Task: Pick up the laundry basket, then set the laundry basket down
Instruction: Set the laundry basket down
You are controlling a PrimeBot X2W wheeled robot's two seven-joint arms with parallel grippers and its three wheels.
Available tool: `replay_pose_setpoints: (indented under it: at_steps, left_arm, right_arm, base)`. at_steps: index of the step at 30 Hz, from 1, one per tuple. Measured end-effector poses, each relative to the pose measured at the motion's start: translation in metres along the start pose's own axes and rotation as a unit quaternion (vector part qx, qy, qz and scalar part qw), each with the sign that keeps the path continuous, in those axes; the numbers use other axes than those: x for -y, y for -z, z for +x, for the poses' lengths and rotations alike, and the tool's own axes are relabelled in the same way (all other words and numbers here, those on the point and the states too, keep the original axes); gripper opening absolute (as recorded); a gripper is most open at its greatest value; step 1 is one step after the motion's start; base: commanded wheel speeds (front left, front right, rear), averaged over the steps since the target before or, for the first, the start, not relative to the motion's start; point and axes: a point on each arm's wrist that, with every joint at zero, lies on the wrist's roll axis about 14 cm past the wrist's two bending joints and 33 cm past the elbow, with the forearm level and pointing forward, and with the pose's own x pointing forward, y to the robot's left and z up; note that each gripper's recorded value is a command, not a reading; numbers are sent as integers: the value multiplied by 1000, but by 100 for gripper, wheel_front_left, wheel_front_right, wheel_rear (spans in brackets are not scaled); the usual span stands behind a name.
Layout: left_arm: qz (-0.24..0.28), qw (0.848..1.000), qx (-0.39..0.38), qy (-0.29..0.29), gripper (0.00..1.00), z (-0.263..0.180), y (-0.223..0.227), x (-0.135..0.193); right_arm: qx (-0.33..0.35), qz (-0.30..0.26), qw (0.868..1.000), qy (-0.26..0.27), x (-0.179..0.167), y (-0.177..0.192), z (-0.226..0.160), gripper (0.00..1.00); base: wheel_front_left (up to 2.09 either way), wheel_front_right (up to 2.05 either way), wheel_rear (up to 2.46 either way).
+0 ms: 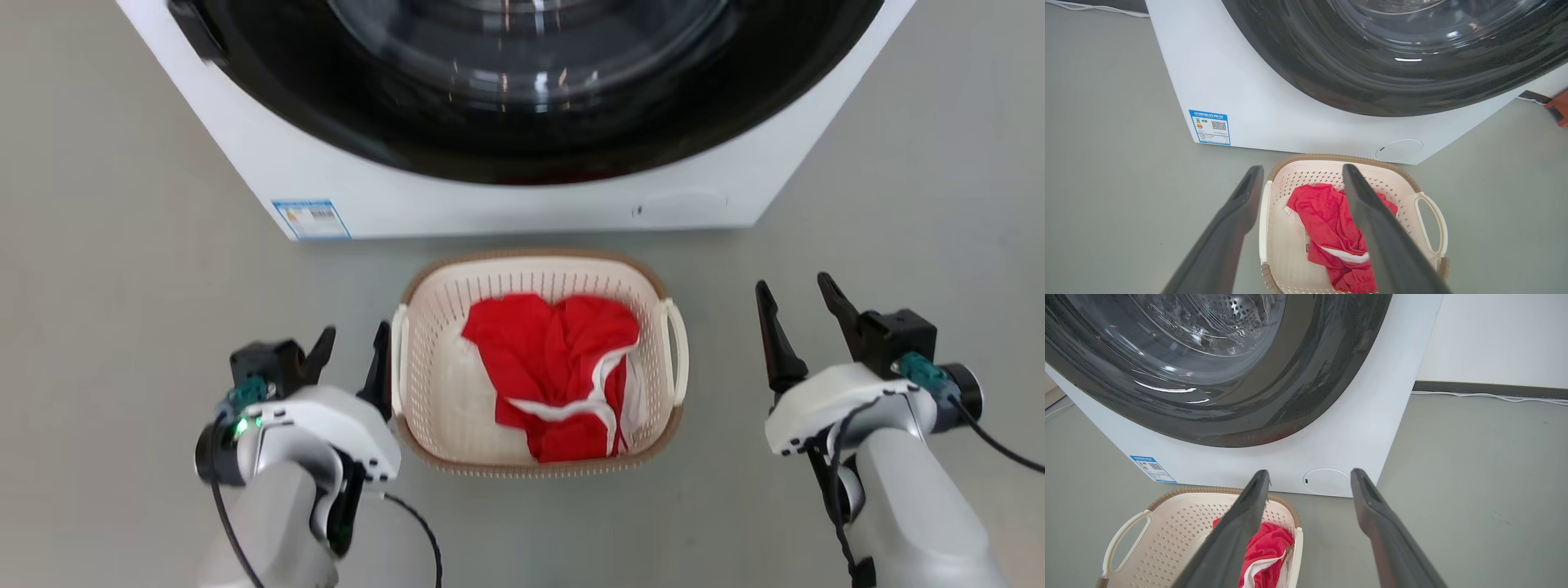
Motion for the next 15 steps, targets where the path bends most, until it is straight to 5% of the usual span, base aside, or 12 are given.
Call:
replay_pose_setpoints:
  at_steps: [15]
  left_arm:
    - [-4, 998, 68, -10, 100, -76, -27, -3]
  right_arm:
    - [86, -24, 996, 14, 4, -48, -69, 100]
  base:
    - [0, 0, 0]
